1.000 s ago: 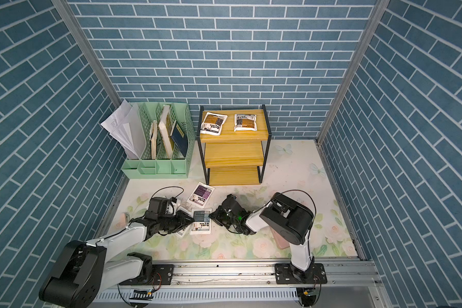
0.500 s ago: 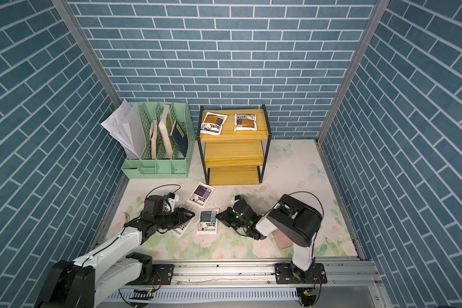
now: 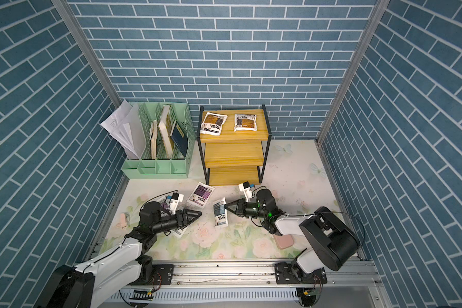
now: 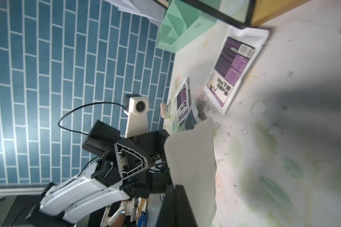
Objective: Place the bagged coffee beans on the shelf by color
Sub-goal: Pick up the coffee beans at the center of the board.
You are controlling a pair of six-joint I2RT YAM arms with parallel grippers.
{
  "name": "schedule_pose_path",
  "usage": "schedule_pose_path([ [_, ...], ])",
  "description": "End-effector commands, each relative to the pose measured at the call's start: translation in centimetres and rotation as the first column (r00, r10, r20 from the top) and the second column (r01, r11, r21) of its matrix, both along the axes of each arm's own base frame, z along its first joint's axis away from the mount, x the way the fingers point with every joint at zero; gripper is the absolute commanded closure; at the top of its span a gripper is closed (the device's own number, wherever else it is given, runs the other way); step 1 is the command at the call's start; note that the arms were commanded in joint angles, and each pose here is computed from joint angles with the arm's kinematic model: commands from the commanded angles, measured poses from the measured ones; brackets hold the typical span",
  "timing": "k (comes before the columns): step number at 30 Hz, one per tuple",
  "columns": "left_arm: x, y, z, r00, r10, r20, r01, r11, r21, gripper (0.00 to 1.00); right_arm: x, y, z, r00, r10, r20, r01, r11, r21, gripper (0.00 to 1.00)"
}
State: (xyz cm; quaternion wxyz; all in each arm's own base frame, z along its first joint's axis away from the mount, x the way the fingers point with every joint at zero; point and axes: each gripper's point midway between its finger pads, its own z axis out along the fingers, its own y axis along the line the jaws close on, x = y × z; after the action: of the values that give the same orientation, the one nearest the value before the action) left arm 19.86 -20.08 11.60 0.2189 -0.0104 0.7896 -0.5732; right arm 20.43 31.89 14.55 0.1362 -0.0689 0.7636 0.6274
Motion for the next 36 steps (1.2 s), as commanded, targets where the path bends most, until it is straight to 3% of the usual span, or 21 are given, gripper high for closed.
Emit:
schedule_pose_path([
  [1,-0.5,-2.0,4.4,0.985,-0.061,0.162,0.08,0.99,-0.112,0.27,-0.5,0.0,3.4,0.991,0.083,0.11,-0.09,0.994,0.064,1.0],
  [7,-1.3,-4.4,6.0,0.974,-0.101,0.201,0.139,0.973,-0.186,0.22,-0.7,0.3,5.3,0.985,0.113,0.132,-0.128,0.986,0.11,1.0],
  [17,-0.8,-6.3,6.7,0.963,-0.128,0.239,0.177,0.964,-0.197,0.15,-1.5,0.1,7.4,0.979,0.135,0.152,-0.162,0.971,0.177,1.0],
  [25,0.3,-6.3,4.9,0.969,-0.102,0.227,0.132,0.984,-0.122,0.05,-1.9,-0.4,8.8,0.977,0.13,0.169,-0.164,0.966,0.2,1.0],
  [30,0.4,-6.1,4.4,0.97,-0.092,0.226,0.121,0.985,-0.121,0.04,-2.2,-0.5,8.9,0.977,0.134,0.164,-0.167,0.964,0.209,1.0],
  [36,-0.8,-6.8,7.7,0.949,-0.134,0.284,0.2,0.955,-0.218,0.09,-1.8,-0.3,8.0,0.981,0.134,0.142,-0.16,0.968,0.194,1.0],
])
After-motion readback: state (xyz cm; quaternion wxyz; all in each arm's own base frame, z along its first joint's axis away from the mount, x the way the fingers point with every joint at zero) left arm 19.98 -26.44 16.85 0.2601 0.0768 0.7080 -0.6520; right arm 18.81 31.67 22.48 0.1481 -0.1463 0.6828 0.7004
